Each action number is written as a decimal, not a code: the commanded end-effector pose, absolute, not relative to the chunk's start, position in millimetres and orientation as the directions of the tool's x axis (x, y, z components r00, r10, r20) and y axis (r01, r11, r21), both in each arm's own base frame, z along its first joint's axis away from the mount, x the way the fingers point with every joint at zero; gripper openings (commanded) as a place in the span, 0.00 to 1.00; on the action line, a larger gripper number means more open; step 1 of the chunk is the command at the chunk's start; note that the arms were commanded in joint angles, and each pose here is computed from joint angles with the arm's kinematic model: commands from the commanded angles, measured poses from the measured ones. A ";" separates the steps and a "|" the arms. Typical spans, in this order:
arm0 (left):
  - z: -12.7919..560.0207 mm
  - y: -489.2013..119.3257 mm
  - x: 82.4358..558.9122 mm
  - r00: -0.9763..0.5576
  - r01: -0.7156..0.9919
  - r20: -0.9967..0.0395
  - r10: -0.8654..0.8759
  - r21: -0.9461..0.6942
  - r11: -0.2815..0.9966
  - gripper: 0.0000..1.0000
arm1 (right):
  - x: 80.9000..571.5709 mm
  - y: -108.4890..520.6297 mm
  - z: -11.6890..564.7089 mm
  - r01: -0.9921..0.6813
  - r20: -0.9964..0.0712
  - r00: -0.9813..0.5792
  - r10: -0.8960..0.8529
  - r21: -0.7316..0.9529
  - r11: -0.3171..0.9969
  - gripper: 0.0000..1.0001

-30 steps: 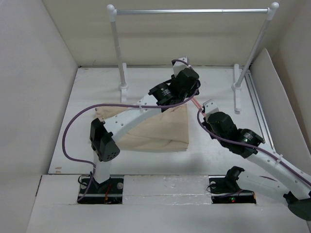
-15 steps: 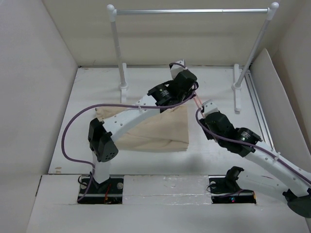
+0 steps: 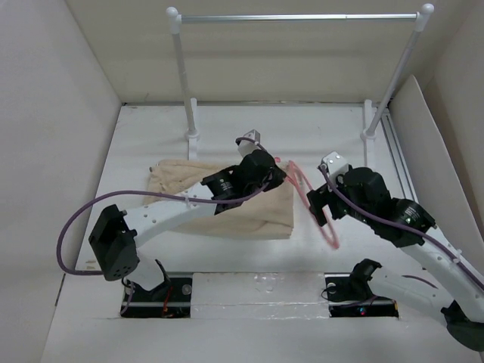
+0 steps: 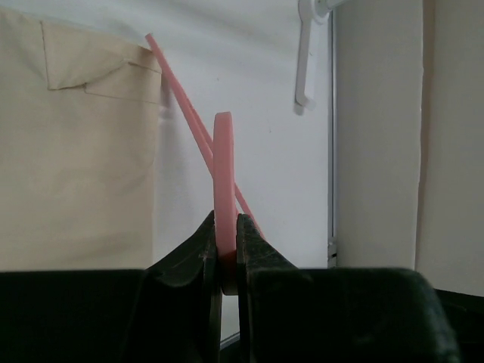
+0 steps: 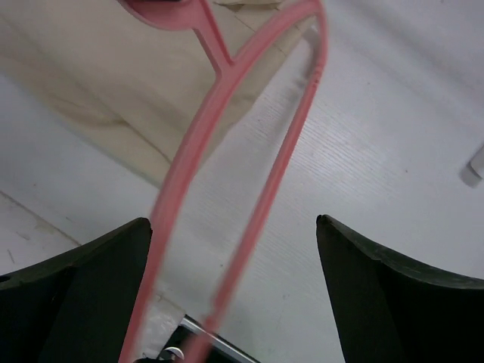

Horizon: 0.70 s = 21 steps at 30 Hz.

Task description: Place the trousers on the hanger

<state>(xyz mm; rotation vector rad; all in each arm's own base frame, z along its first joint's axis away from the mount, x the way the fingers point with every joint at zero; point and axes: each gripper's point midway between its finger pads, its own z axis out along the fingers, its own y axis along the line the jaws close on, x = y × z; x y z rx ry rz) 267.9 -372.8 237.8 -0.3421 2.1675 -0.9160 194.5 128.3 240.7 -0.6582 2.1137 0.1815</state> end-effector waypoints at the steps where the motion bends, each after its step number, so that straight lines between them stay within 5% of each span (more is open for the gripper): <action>1: 223.8 -390.6 260.4 -0.715 0.086 -0.517 -0.471 -0.733 0.675 0.00 | 192.1 156.0 258.5 -0.633 -0.843 -0.399 -0.362 -0.032 0.773 0.96; 10: 211.7 -400.9 289.7 -0.652 0.104 -0.622 -0.434 -0.640 0.761 0.00 | 180.6 159.8 263.5 -0.678 -0.867 -0.375 -0.329 0.014 0.735 0.96; 13: 203.4 -389.7 288.9 -0.634 0.039 -0.614 -0.470 -0.632 0.774 0.00 | 183.7 164.3 240.7 -0.673 -0.869 -0.389 -0.304 0.043 0.738 0.50; 14: 202.8 -385.0 291.0 -0.616 0.010 -0.608 -0.501 -0.642 0.767 0.00 | 185.2 165.6 233.8 -0.670 -0.867 -0.402 -0.295 0.059 0.740 0.23; 15: 190.7 -380.9 285.4 -0.619 -0.006 -0.607 -0.497 -0.630 0.777 0.00 | 192.5 167.1 229.3 -0.655 -0.872 -0.404 -0.275 0.066 0.753 0.15; 18: 179.6 -367.7 285.5 -0.586 -0.061 -0.617 -0.525 -0.613 0.788 0.00 | 204.2 169.5 199.2 -0.618 -0.855 -0.458 -0.244 0.109 0.779 0.06; 21: 161.3 -359.4 284.9 -0.571 -0.107 -0.631 -0.525 -0.577 0.810 0.00 | 220.1 173.9 168.6 -0.590 -0.833 -0.505 -0.227 0.142 0.795 0.16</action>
